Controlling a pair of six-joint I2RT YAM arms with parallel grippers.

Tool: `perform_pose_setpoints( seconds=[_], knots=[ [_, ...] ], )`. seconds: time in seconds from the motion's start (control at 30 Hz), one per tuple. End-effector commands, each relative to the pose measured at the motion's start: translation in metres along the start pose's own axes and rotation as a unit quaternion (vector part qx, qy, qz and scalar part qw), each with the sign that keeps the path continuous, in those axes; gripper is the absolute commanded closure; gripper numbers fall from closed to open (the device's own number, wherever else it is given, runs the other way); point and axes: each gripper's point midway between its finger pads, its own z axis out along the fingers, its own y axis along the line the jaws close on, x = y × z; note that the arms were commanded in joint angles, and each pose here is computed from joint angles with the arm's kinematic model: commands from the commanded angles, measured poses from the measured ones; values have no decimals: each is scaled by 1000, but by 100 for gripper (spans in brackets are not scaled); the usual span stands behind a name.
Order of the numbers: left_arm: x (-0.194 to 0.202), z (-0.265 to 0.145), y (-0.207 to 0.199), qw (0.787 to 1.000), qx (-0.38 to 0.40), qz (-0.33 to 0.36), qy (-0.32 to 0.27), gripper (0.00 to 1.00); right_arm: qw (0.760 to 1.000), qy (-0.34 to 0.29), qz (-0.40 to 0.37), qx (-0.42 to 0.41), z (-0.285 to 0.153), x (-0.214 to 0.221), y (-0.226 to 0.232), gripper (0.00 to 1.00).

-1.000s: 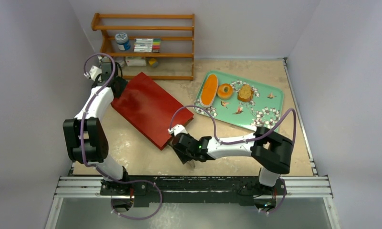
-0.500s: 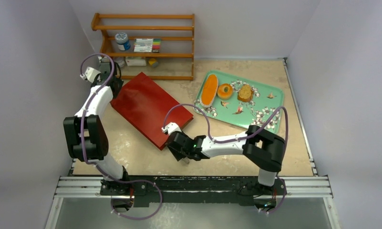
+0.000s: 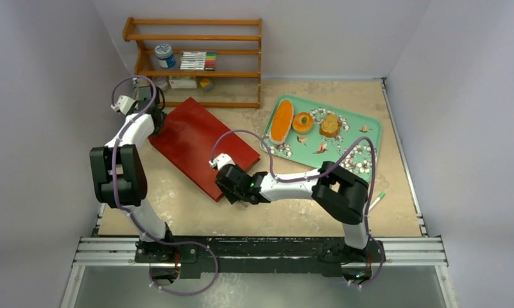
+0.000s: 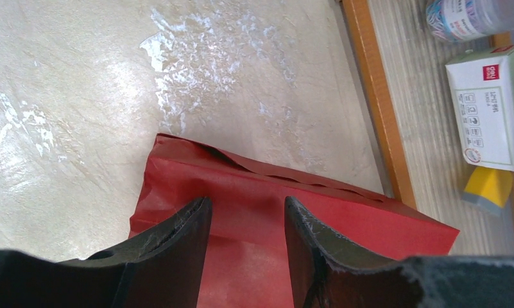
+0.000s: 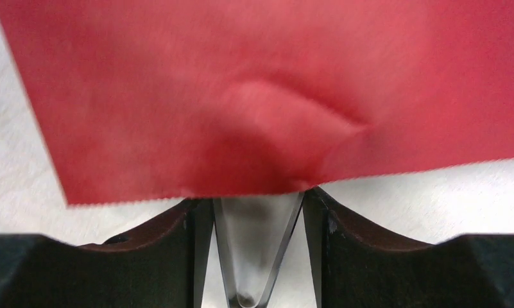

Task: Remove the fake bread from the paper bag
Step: Take out the fake bread from the paper bag.

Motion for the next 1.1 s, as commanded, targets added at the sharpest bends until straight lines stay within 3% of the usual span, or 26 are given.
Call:
perform_pose_setpoints(
  seconds=[0.0, 0.4, 0.47, 0.57, 0.73, 1.07],
  knots=[
    [-11, 4, -8, 1000, 1, 0, -17, 54, 1000, -10, -14, 24, 17, -26, -21, 46],
    [4, 14, -4, 1000, 0, 10, 6, 54, 1000, -21, -22, 4, 49, -55, -10, 48],
    [5, 12, -4, 1000, 1, 13, 8, 54, 1000, -26, -15, -2, 48, -58, -7, 54],
    [7, 11, -1, 1000, 0, 14, 12, 54, 1000, -26, -3, -15, 44, -54, -4, 75],
    [1, 1, -1, 1000, 5, 10, 7, 54, 999, -29, 24, -10, 25, -54, -10, 89],
    [-8, -13, -9, 1000, 18, -18, 5, 54, 999, 20, 38, -2, -22, -12, -17, 96]
  ],
)
